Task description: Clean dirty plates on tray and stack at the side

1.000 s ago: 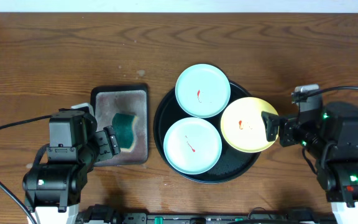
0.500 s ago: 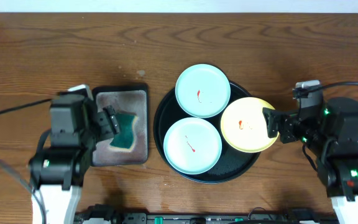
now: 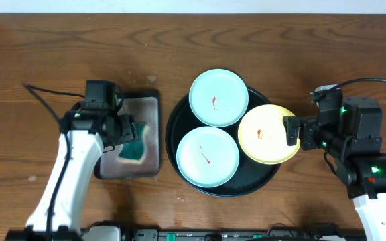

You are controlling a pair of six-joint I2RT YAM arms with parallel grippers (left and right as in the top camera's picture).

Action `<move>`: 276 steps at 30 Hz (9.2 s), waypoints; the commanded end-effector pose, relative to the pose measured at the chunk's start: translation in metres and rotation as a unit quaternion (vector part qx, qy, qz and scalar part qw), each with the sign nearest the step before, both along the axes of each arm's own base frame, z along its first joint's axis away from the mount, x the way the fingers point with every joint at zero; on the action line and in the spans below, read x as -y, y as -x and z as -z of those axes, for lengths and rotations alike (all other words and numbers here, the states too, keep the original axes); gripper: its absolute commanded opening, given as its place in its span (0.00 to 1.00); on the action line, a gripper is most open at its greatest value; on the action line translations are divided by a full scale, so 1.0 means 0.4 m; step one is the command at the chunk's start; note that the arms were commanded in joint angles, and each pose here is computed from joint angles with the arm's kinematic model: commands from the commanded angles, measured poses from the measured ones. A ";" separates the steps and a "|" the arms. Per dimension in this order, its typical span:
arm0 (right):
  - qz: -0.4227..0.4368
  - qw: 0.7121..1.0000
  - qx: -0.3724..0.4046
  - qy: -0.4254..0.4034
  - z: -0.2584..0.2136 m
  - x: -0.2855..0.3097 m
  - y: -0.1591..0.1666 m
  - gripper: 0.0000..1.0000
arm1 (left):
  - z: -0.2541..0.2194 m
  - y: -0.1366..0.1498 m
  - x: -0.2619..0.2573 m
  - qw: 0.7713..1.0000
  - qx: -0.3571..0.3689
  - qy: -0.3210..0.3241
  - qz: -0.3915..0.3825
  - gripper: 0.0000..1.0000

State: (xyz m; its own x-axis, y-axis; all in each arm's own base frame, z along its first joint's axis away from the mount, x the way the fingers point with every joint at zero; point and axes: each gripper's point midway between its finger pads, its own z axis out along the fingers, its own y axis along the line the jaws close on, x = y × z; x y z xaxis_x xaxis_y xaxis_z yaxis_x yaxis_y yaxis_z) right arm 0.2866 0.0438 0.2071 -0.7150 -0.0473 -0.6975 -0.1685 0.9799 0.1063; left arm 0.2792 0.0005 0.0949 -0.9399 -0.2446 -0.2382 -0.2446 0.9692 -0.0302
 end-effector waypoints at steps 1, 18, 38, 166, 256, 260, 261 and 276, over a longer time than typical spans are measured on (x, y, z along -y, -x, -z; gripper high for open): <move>0.010 1.000 0.010 0.006 -0.016 0.014 -0.005 0.99 | 0.029 -0.006 0.001 0.999 -0.025 -0.007 0.025 0.75; 0.010 1.000 0.009 0.006 -0.015 0.014 -0.004 0.99 | 0.135 -0.024 0.053 0.995 -0.071 0.019 0.064 0.68; 0.010 1.000 0.009 0.006 -0.015 0.013 -0.004 0.99 | 0.214 -0.002 0.043 0.996 -0.063 0.011 0.054 0.51; 0.038 0.997 -0.062 0.036 0.084 0.044 -0.033 0.99 | -0.017 -0.072 0.010 0.990 0.141 0.009 -0.017 0.07; 0.024 0.955 -0.294 -0.009 0.423 0.011 -0.035 0.01 | -0.135 -0.125 0.061 0.962 0.239 0.127 -0.017 0.07; 0.024 0.955 -0.294 -0.009 0.423 0.011 -0.035 0.00 | -0.139 -0.130 0.061 0.961 0.244 0.126 -0.015 0.07; 0.024 0.955 -0.294 -0.009 0.423 0.011 -0.035 0.01 | -0.137 -0.130 0.061 0.962 0.244 0.122 -0.009 0.07; 0.024 0.951 -0.309 -0.008 0.426 0.011 -0.016 0.01 | -0.071 -0.126 0.233 0.971 0.154 0.168 0.068 0.07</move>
State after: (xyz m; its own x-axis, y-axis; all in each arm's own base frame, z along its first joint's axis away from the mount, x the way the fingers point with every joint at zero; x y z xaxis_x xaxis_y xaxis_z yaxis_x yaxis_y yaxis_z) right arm 0.2923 0.0328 0.0346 -0.9891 0.0079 -0.1472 -0.0172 0.9857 0.1679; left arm 0.3153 -0.0624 0.0926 -0.8773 -0.2723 -0.3953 -0.1329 0.9291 -0.3450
